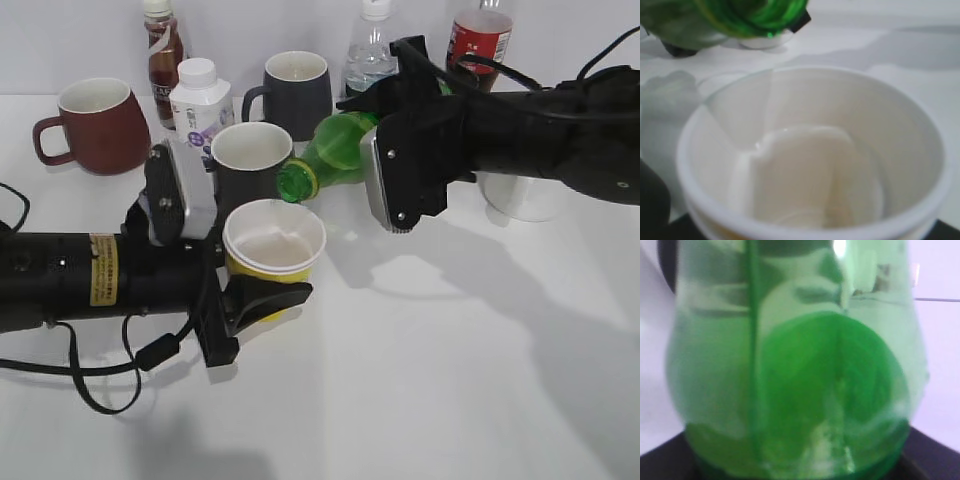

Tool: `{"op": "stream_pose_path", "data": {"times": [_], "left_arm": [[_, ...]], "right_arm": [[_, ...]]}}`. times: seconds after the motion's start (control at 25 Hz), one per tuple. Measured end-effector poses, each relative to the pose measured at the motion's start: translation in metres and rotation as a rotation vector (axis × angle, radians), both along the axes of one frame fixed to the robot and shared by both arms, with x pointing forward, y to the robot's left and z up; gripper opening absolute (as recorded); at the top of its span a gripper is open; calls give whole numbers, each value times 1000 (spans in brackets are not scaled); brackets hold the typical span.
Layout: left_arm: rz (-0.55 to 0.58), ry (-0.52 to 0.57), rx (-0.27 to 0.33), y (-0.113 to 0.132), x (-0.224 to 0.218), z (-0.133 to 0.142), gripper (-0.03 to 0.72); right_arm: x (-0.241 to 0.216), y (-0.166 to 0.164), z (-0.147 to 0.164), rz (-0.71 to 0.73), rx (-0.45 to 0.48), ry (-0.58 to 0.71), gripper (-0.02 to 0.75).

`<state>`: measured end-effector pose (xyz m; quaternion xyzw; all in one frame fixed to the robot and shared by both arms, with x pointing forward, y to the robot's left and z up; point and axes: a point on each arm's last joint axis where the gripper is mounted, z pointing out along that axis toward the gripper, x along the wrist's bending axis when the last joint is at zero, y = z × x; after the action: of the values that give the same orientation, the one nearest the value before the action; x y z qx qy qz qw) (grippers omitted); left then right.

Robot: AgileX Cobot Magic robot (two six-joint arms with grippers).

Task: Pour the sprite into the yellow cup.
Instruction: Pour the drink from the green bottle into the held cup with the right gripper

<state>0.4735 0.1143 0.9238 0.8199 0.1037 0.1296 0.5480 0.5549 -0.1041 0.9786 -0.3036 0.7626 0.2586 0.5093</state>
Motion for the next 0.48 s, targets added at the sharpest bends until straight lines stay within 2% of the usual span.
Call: {"op": "stream_pose_path", "data": {"times": [0.48], "left_arm": [[-6,3,9,0,-1,-1,412]], "right_arm": [[1,-1,0,0,-33,-43,428]]}}
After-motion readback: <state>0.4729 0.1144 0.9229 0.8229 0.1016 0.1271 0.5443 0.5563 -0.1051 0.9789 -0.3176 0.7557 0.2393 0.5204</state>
